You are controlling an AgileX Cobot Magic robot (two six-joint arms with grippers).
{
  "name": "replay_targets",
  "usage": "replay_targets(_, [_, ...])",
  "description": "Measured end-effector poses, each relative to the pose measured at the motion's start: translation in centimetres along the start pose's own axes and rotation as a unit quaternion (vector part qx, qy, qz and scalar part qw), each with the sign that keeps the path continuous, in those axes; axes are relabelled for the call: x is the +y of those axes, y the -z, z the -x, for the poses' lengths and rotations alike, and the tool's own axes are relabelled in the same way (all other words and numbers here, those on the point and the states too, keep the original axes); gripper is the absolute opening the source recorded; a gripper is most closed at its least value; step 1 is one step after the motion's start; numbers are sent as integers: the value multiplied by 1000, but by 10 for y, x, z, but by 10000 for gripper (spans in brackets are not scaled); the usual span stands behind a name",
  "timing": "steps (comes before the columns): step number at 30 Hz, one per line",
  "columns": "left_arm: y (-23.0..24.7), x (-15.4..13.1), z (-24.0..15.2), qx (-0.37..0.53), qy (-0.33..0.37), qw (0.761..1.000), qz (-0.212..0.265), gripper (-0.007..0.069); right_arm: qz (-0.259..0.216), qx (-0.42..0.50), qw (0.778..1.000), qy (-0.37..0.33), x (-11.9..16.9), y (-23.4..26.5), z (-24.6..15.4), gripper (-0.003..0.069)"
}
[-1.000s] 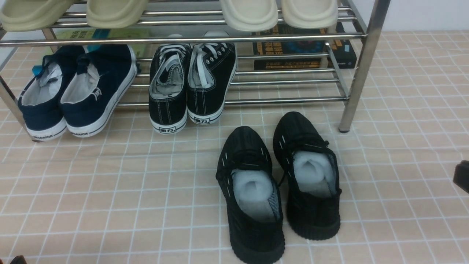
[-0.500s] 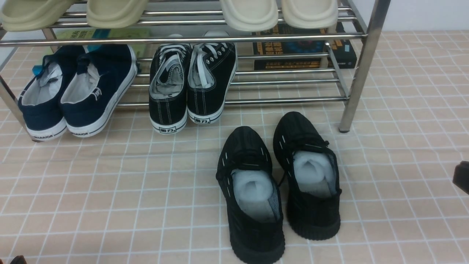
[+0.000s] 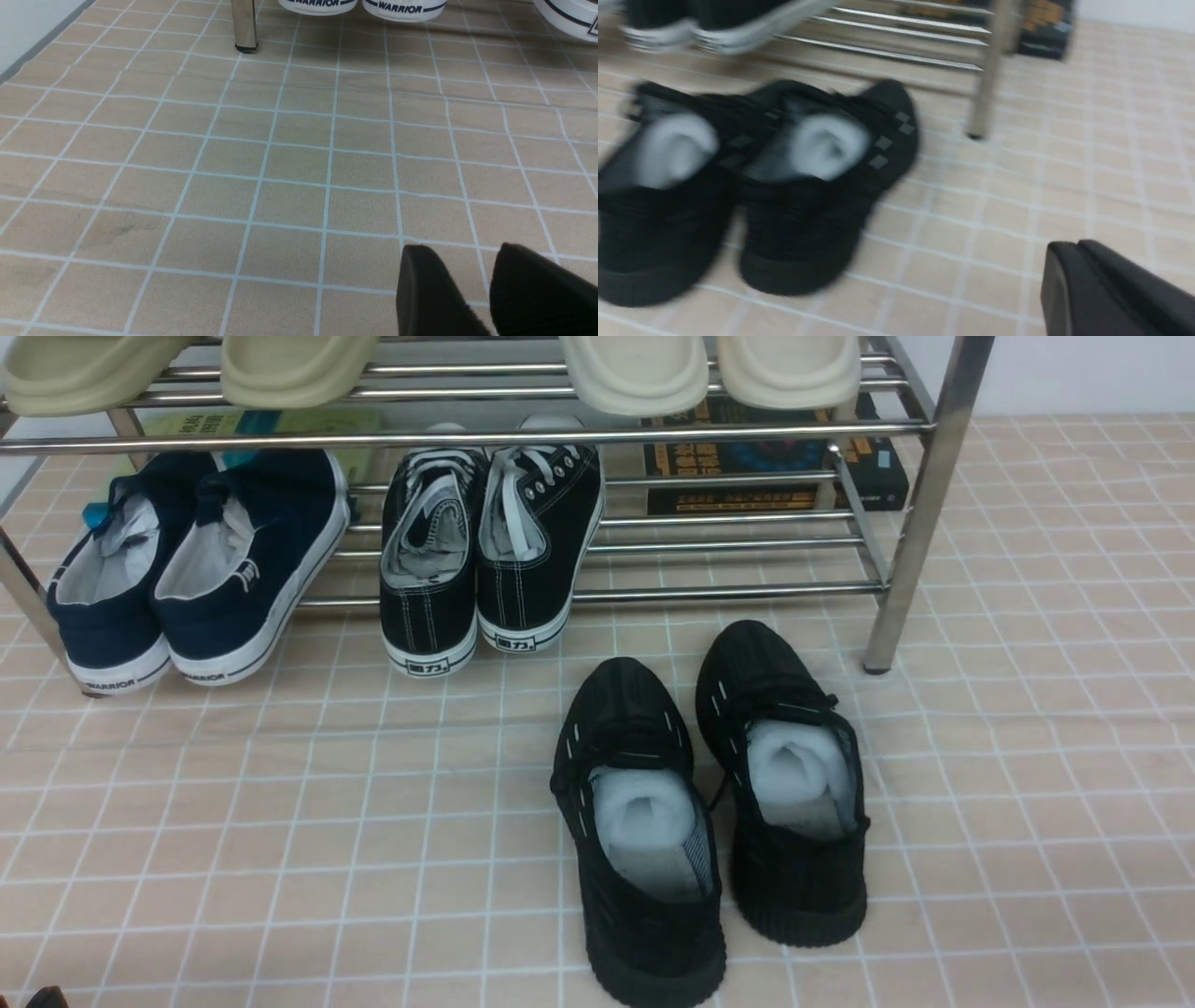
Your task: Take the shoes off the shelf from the light coffee tablecloth by hand.
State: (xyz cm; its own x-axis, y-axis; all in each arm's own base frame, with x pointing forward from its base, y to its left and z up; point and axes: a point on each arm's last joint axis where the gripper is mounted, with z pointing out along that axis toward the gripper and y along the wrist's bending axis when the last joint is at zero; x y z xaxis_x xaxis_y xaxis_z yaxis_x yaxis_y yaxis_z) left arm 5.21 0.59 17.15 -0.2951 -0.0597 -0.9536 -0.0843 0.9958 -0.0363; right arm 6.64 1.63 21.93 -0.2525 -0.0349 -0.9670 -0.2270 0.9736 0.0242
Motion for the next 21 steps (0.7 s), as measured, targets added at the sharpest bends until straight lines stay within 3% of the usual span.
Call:
replay_targets(6, [0,0,0,0,0,1000,0,239,-90,-17,996,-22,-11,3,-39,31])
replay_targets(9, [0,0,0,0,0,1000,0,239,-113,-8,993,-27,-13,4,-45,34])
replay_targets(21, [0,0,0,0,0,1000,0,239,-120,22,992,-23,-14,6,-48,50])
